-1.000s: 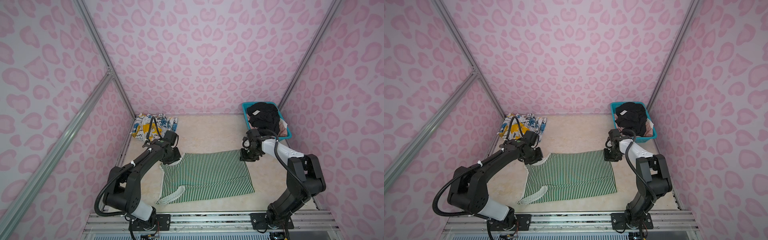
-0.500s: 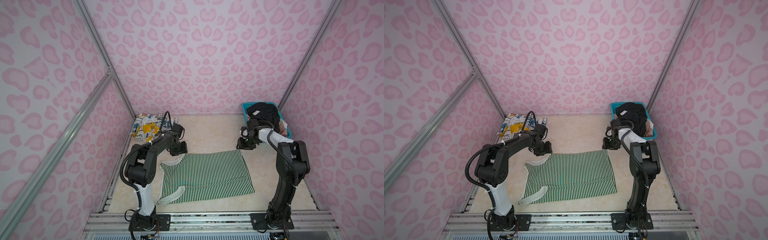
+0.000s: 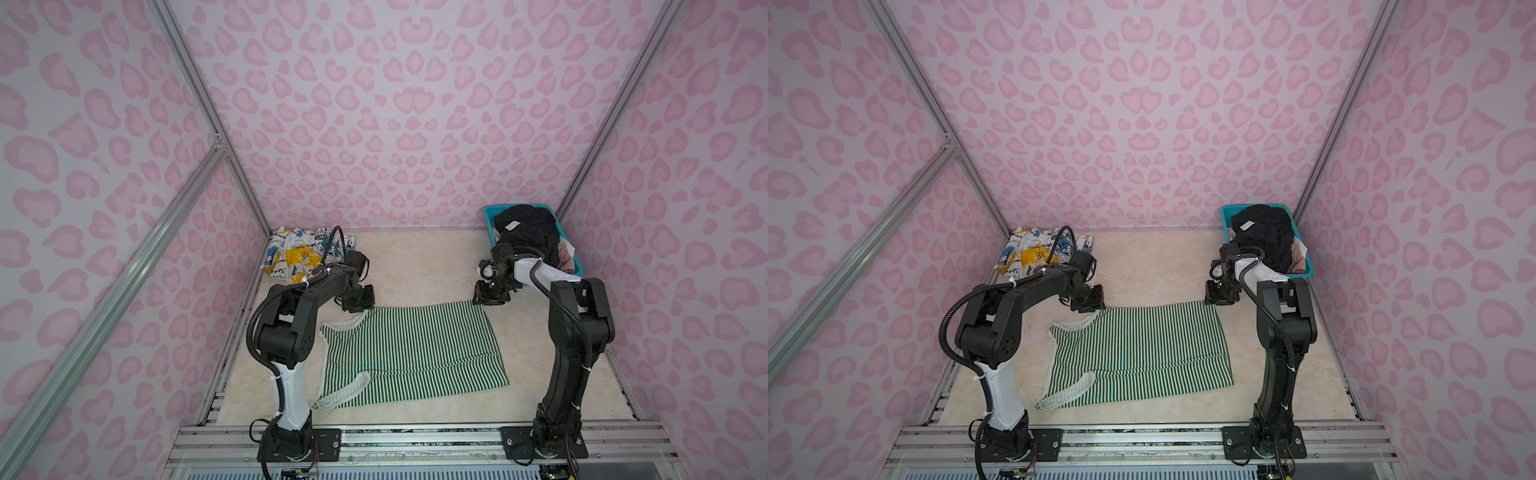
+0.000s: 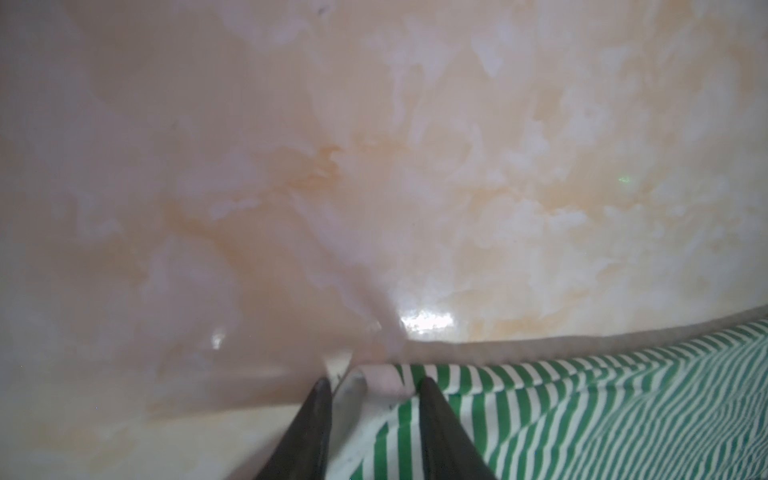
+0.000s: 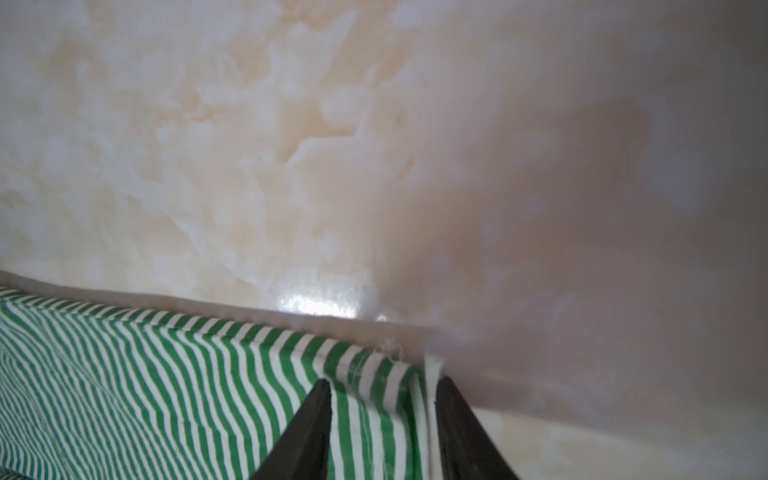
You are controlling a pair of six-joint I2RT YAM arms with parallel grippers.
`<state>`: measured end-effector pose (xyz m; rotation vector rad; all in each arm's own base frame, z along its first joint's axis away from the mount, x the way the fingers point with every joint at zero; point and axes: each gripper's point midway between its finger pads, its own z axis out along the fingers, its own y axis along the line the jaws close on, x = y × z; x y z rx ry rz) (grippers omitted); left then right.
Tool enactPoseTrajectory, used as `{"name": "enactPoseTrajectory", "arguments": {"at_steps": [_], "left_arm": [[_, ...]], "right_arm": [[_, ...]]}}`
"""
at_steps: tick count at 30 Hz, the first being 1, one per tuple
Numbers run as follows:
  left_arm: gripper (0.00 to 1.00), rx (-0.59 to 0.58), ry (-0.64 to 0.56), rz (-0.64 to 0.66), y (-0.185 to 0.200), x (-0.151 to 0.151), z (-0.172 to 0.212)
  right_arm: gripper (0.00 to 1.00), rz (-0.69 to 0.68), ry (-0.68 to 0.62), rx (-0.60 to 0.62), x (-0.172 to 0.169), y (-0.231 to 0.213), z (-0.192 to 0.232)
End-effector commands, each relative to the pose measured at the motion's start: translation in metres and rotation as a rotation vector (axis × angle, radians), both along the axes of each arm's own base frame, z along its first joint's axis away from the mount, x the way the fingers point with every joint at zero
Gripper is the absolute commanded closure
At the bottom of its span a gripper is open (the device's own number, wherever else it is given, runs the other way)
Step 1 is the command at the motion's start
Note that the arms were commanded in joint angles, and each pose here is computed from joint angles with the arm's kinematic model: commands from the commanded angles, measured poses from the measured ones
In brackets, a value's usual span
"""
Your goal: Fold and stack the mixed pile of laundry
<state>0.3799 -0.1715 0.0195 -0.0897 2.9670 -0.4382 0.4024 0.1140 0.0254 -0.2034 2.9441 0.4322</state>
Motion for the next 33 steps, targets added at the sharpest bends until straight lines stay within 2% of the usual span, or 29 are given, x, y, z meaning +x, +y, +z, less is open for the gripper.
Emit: {"name": "enactPoseTrajectory", "arguments": {"at_steps": [1, 5, 9, 11, 15, 19, 25, 28, 33], "left_arm": [[0.74, -0.009, 0.026, 0.004, -0.002, -0.004, -0.010], [0.87, -0.009, 0.017, 0.014, -0.002, 0.001, -0.010], [0.97, -0.020, -0.008, 0.024, -0.003, 0.013, 0.002], [0.98, -0.030, -0.024, 0.024, -0.004, 0.018, 0.012], [0.98, -0.047, -0.074, 0.021, -0.005, 0.026, 0.038], [0.98, -0.063, -0.113, 0.015, -0.003, 0.020, 0.066], [0.98, -0.115, -0.105, -0.005, 0.001, -0.025, 0.084], [0.98, -0.119, -0.055, -0.021, 0.004, -0.062, 0.071], [0.98, -0.061, 0.017, -0.019, 0.014, -0.107, 0.043]], "right_arm": [[0.64, 0.011, 0.032, -0.013, -0.004, -0.001, -0.011], [0.83, 0.008, -0.001, -0.029, 0.003, -0.004, -0.011], [0.96, 0.005, -0.063, -0.037, 0.012, -0.004, 0.005], [1.00, 0.012, -0.098, -0.041, 0.016, -0.004, 0.016], [1.00, 0.027, -0.158, -0.058, 0.017, -0.004, 0.040], [1.00, 0.016, -0.197, -0.073, 0.007, -0.009, 0.059], [1.00, -0.036, -0.198, -0.074, -0.033, -0.015, 0.067], [1.00, -0.068, -0.187, -0.070, -0.058, -0.015, 0.060], [1.00, -0.091, -0.146, -0.098, -0.085, -0.015, 0.041]]}}
